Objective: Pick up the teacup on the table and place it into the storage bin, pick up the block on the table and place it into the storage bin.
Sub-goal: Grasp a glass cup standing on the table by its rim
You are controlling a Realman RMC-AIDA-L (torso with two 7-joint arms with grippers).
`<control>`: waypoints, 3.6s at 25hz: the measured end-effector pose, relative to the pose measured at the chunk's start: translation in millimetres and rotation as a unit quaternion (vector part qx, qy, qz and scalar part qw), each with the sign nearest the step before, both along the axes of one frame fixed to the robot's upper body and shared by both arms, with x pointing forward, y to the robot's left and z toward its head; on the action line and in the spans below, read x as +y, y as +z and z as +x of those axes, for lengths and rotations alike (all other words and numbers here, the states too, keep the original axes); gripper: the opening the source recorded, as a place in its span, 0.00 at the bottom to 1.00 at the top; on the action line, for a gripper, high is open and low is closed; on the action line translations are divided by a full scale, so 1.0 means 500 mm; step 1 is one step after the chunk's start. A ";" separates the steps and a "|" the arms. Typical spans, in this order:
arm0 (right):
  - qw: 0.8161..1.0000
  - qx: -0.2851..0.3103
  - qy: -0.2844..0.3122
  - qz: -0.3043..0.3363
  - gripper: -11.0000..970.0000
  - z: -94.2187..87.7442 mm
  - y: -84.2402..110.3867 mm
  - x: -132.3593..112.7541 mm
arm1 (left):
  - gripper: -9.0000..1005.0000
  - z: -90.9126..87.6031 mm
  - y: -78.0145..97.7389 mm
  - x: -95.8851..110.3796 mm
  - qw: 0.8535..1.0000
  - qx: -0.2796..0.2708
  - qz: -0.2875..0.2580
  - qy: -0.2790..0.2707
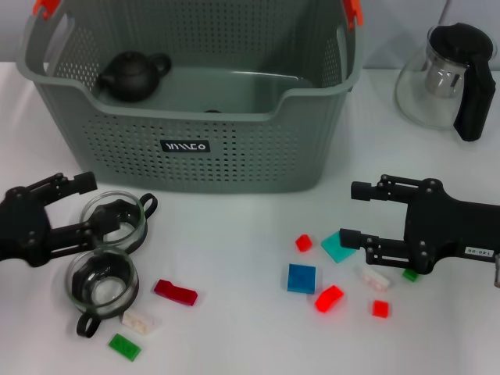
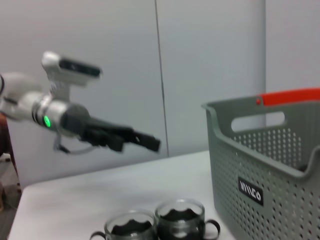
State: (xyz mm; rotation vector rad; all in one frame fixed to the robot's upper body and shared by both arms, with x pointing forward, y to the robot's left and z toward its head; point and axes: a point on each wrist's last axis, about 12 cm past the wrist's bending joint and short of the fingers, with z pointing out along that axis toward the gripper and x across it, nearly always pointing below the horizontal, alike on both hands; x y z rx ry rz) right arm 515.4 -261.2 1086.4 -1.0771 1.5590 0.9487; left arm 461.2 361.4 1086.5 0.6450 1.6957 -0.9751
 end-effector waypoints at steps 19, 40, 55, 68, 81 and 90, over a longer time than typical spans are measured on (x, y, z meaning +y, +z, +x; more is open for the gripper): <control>1.000 0.005 -0.010 -0.027 0.77 0.011 -0.009 -0.001 | 0.77 0.165 0.189 -0.015 0.919 0.322 0.217 0.075; 1.000 -0.001 -0.013 -0.028 0.77 0.019 -0.001 -0.005 | 0.72 0.239 0.187 -0.145 0.864 0.149 0.475 -0.082; 0.999 0.010 -0.017 -0.026 0.77 0.017 -0.003 -0.008 | 0.71 0.259 0.160 -0.188 0.842 0.132 0.515 -0.092; 0.999 0.012 -0.020 -0.026 0.77 0.015 -0.005 -0.012 | 0.70 0.269 0.152 -0.195 0.835 0.123 0.530 -0.084; 0.999 0.010 -0.022 -0.024 0.77 0.020 0.000 -0.012 | 0.69 0.266 0.117 -0.218 0.817 0.146 0.548 -0.102; 0.999 0.007 -0.022 -0.025 0.77 0.023 0.003 -0.013 | 0.68 0.256 0.122 -0.236 0.813 0.155 0.547 -0.124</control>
